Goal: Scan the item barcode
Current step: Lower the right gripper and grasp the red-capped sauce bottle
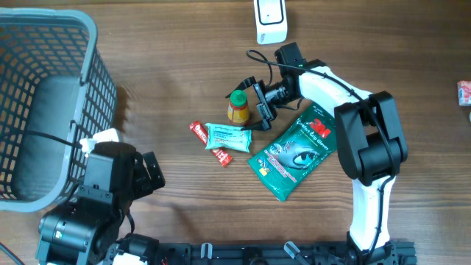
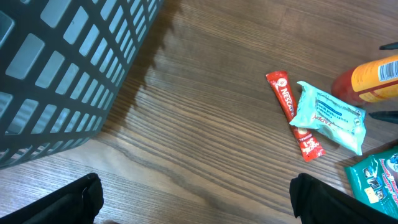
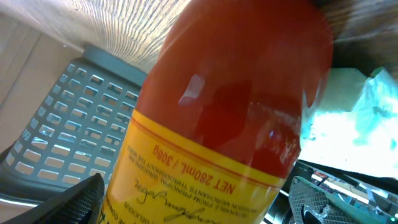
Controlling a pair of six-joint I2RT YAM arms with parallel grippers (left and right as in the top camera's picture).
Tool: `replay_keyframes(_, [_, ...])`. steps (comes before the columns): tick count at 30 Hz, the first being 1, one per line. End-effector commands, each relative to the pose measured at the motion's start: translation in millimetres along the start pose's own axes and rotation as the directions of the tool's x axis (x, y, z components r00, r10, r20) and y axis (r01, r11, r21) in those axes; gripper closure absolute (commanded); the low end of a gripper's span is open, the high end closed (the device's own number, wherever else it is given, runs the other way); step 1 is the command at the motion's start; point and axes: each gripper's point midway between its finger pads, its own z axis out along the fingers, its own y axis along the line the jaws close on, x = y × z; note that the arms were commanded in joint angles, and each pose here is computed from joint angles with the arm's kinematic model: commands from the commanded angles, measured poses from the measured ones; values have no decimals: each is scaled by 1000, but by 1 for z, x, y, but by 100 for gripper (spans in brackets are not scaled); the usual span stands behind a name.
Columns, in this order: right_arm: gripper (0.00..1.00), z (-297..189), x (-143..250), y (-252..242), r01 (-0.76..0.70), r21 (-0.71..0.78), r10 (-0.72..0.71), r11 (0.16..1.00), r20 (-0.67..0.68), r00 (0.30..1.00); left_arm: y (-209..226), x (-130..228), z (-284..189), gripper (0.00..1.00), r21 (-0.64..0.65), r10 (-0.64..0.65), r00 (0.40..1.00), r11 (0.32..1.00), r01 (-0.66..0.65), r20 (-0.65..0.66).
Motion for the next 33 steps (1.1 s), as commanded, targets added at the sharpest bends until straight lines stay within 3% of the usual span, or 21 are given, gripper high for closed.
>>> replay_keyframes(1, [12,11,-12,-9,-24,42,22,999,51,998,0,0,0,0,3,10,1000,1000,-10,0])
replay_keyframes(6, [23,12,-25,-11,-13,63,4,998,133,991,0,0,0,0,3,10,1000,1000,-10,0])
replay_keyframes(9, [36,11,-31,-13,27,82,-41,996,168,985,0,0,0,0,3,10,1000,1000,-10,0])
replay_keyframes(13, [49,13,-21,-10,117,71,-124,991,103,987,0,0,0,0,3,10,1000,1000,-10,0])
replay_keyframes(21, [67,5,5,1,264,-30,-265,964,-55,963,0,0,0,0,3,10,1000,1000,-10,0])
replay_keyframes(27, [72,-6,40,13,351,-191,-389,917,-221,894,0,0,0,0,3,10,1000,1000,-10,0])
replay_keyframes(33, [72,-20,73,16,351,-336,-460,874,-338,821,0,0,0,0,3,10,1000,1000,-10,0])
